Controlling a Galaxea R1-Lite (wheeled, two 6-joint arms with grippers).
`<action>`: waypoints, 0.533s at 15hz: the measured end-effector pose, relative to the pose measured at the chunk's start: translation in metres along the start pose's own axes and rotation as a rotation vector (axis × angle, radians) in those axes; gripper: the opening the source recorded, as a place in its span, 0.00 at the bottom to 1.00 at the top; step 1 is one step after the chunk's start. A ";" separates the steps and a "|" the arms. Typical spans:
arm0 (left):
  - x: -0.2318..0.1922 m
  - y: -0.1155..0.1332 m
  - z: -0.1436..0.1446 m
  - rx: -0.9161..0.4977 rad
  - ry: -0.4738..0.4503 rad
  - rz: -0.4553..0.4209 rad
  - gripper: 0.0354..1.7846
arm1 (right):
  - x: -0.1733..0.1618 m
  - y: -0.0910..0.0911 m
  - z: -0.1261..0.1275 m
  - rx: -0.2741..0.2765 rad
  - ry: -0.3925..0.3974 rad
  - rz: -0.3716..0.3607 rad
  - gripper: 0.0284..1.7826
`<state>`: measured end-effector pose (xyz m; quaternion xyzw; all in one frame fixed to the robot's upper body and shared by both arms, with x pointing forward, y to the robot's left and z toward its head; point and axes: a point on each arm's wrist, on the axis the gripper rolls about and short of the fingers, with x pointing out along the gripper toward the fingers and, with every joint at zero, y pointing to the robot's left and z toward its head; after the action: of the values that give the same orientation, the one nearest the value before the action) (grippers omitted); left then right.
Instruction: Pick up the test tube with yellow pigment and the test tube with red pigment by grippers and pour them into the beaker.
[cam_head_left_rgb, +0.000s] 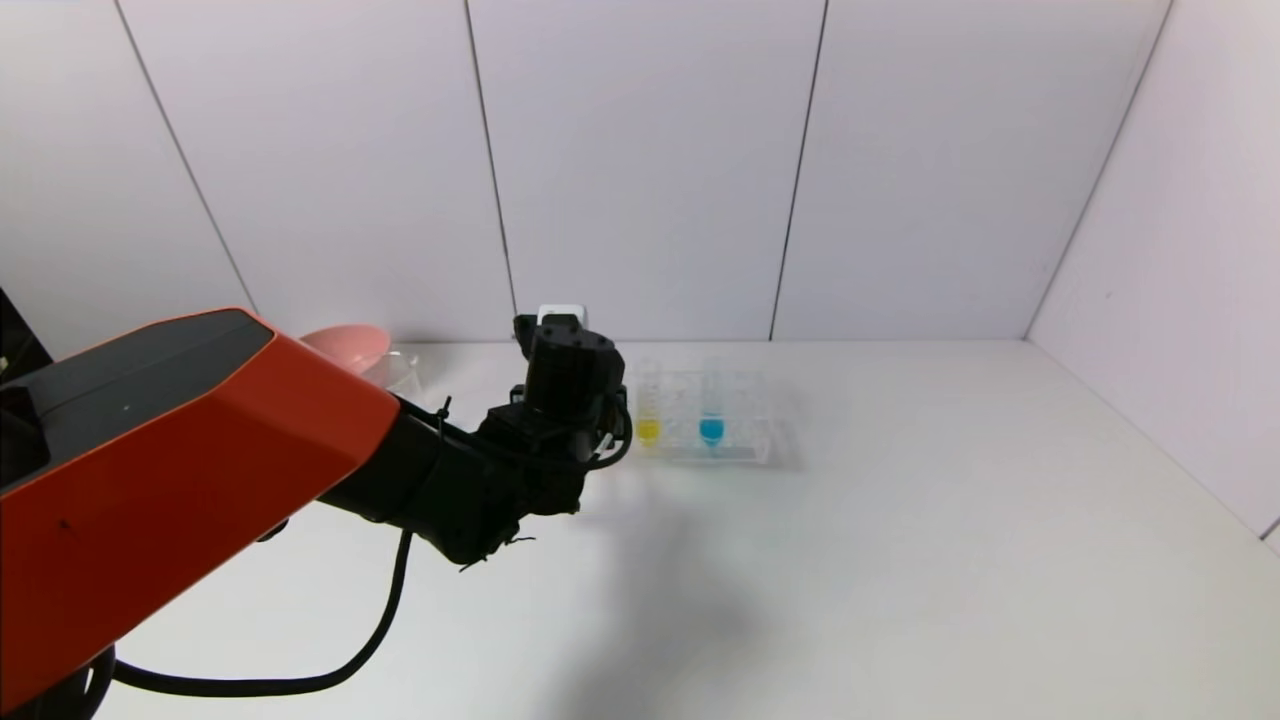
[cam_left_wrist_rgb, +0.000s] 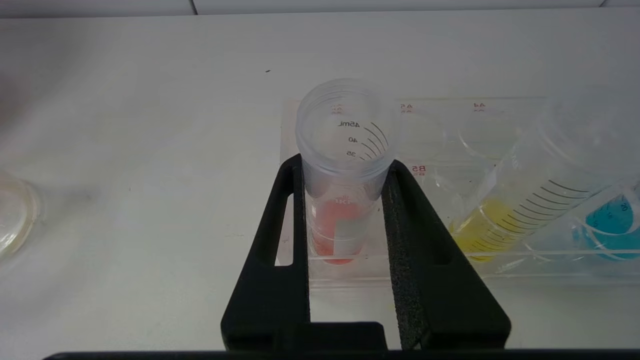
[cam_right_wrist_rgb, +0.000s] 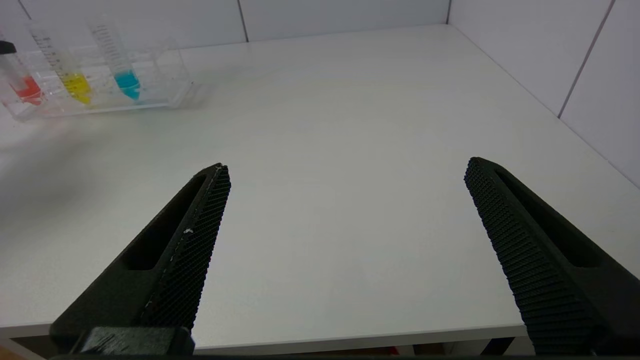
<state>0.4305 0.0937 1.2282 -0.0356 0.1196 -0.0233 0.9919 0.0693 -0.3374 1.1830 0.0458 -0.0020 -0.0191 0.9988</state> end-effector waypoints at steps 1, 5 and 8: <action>0.000 -0.001 0.002 0.004 -0.018 -0.004 0.23 | 0.000 0.000 0.000 0.000 0.000 0.000 0.96; -0.006 -0.001 0.019 0.032 -0.089 -0.019 0.23 | 0.000 0.000 0.000 0.000 0.000 0.000 0.96; -0.026 -0.001 0.045 0.063 -0.132 -0.046 0.23 | 0.000 0.000 0.000 0.000 0.000 0.000 0.96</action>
<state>0.4158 0.0966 1.2778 -0.0088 0.0521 -0.0472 0.9975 0.0693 -0.3374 1.1830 0.0458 -0.0020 -0.0191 0.9988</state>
